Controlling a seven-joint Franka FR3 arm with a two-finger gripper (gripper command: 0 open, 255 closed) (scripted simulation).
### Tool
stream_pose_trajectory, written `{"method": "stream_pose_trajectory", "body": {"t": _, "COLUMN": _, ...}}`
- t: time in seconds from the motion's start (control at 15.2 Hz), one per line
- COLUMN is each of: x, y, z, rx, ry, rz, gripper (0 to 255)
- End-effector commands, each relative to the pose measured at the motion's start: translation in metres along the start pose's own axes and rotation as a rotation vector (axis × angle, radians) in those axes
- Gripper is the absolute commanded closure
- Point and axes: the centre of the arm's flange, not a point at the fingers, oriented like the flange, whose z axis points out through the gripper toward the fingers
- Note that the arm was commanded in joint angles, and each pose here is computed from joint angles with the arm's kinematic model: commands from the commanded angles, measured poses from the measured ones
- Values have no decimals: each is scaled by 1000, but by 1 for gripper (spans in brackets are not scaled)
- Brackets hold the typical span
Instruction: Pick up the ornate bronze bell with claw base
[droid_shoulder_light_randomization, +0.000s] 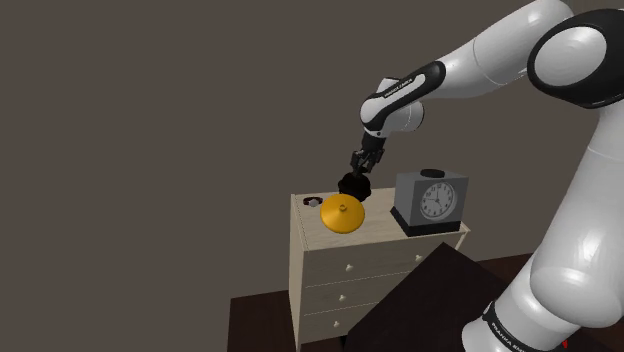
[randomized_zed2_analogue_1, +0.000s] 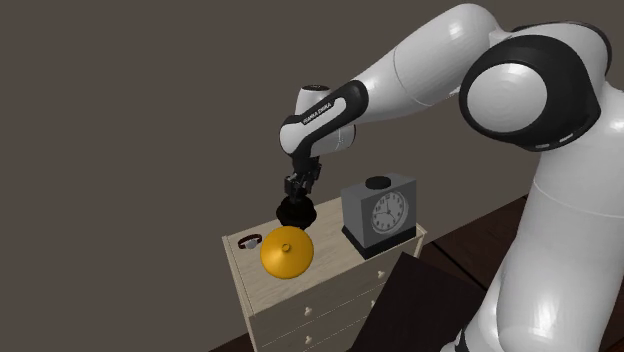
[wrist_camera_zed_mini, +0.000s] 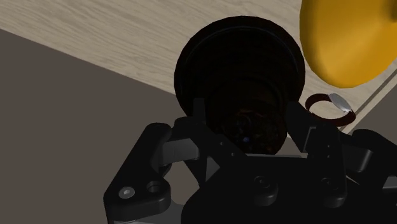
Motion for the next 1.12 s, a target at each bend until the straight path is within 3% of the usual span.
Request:
{"method": "stream_pose_trajectory", "body": {"t": 0.0, "x": 0, "y": 0, "z": -4, "rx": 0, "ry": -3, "rz": 1, "gripper": 255}}
{"method": "stream_pose_trajectory", "body": {"t": 1.06, "x": 8, "y": -7, "z": -79, "rx": 0, "ry": -3, "rz": 0, "gripper": 255}}
